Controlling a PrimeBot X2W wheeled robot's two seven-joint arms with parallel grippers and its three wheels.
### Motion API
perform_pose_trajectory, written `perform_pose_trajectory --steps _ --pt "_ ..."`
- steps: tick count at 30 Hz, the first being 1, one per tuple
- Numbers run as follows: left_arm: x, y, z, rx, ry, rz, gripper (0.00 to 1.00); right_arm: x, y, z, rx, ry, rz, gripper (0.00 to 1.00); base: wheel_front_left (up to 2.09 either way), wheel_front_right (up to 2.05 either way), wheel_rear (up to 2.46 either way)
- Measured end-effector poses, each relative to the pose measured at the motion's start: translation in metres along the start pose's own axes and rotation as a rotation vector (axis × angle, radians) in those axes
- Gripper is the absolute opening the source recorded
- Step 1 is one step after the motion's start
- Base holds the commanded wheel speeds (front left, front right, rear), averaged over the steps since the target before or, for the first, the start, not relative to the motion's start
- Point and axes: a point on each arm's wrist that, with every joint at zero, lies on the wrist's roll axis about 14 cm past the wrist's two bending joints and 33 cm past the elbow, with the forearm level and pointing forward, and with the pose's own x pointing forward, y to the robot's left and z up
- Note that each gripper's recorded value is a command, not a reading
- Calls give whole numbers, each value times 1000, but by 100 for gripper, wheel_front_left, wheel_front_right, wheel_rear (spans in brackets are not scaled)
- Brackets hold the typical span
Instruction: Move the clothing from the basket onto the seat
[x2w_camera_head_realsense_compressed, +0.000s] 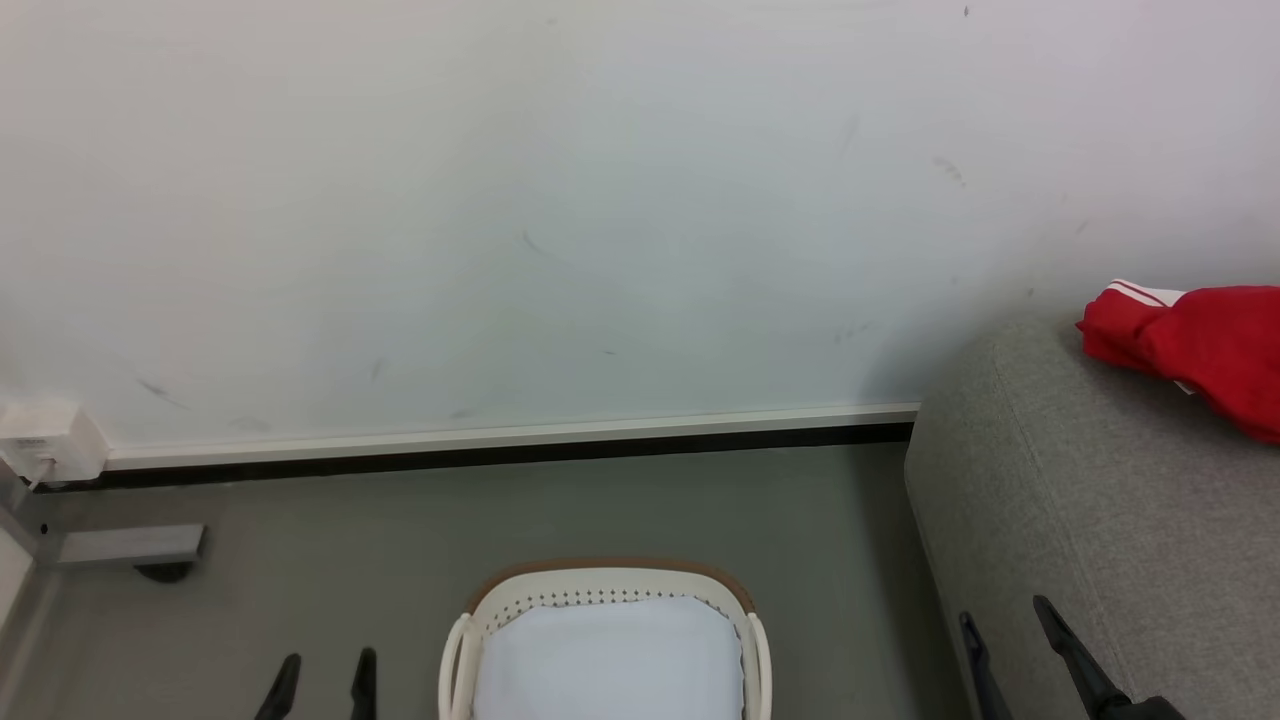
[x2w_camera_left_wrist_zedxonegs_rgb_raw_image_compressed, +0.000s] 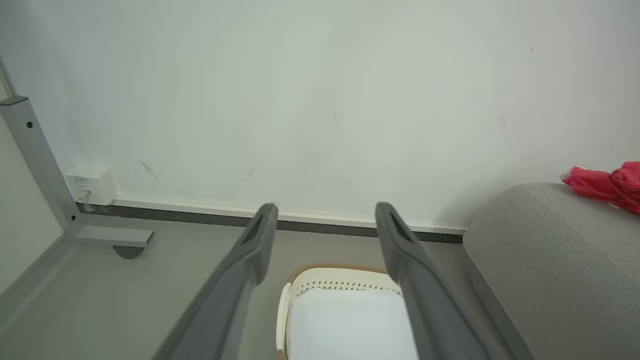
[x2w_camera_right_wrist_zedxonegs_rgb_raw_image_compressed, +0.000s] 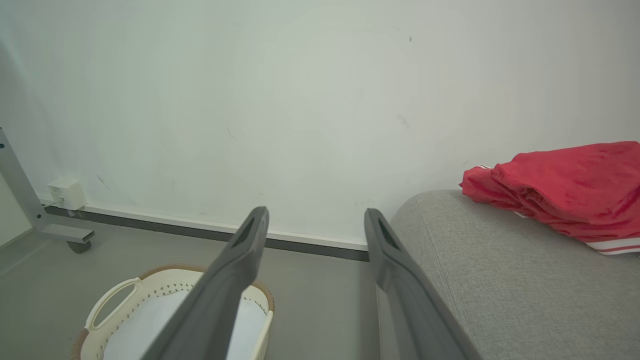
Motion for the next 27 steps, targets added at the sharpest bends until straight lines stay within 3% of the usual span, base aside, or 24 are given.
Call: perform_pose_trajectory --steps 24,25,27 --pt "11 -19 -8 -7 15 -58 100 -5 -19 -4 1 13 -61 100 0 0 0" --pt "10 -20 -8 -8 16 -60 0 -5 -19 -5 2 15 -60 0 0 0 0" --pt "7 -20 -16 -13 40 -57 0 -9 -18 -12 8 40 -62 0 0 0 0"
